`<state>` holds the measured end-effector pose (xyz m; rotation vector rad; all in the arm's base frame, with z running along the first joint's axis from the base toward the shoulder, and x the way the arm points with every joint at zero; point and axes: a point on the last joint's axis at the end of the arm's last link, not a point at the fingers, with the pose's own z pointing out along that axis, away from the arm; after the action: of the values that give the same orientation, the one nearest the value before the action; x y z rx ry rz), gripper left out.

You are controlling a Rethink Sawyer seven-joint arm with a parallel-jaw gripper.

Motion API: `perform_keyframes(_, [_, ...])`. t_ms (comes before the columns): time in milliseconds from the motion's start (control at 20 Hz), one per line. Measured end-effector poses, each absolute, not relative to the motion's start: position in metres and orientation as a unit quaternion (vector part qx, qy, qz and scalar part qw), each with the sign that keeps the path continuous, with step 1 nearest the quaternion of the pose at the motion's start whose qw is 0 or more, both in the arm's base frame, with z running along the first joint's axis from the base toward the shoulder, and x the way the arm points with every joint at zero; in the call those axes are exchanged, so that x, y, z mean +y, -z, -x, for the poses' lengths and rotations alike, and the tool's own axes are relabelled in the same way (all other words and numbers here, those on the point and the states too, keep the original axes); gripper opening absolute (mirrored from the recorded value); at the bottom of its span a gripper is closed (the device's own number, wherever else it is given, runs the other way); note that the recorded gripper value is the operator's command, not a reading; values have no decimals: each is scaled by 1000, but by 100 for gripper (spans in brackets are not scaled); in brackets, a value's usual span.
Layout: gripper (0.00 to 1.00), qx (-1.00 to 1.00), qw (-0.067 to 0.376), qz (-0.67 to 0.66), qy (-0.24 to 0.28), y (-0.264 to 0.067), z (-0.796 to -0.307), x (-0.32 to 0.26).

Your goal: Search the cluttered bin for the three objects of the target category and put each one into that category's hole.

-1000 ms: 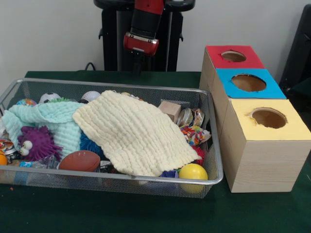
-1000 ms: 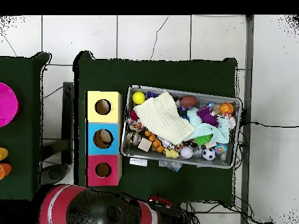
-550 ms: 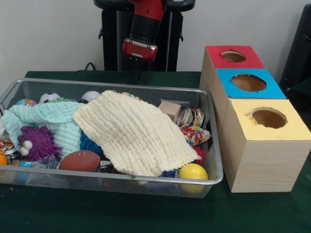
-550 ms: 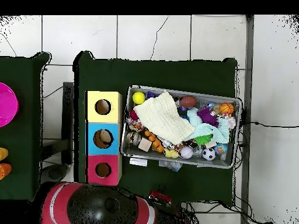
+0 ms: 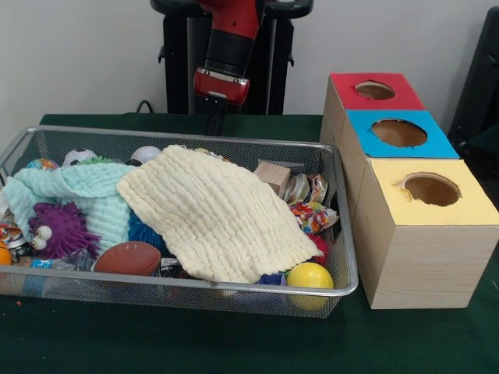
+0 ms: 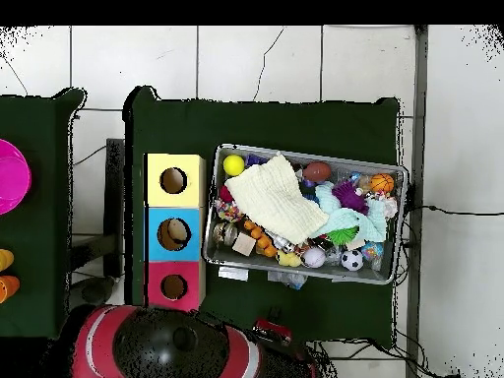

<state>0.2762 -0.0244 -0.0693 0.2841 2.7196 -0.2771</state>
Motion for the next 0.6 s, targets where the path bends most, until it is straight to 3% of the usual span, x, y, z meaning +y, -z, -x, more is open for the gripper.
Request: perform_keyframes(600, [0,966,222,-90,99,72,-277,-27])
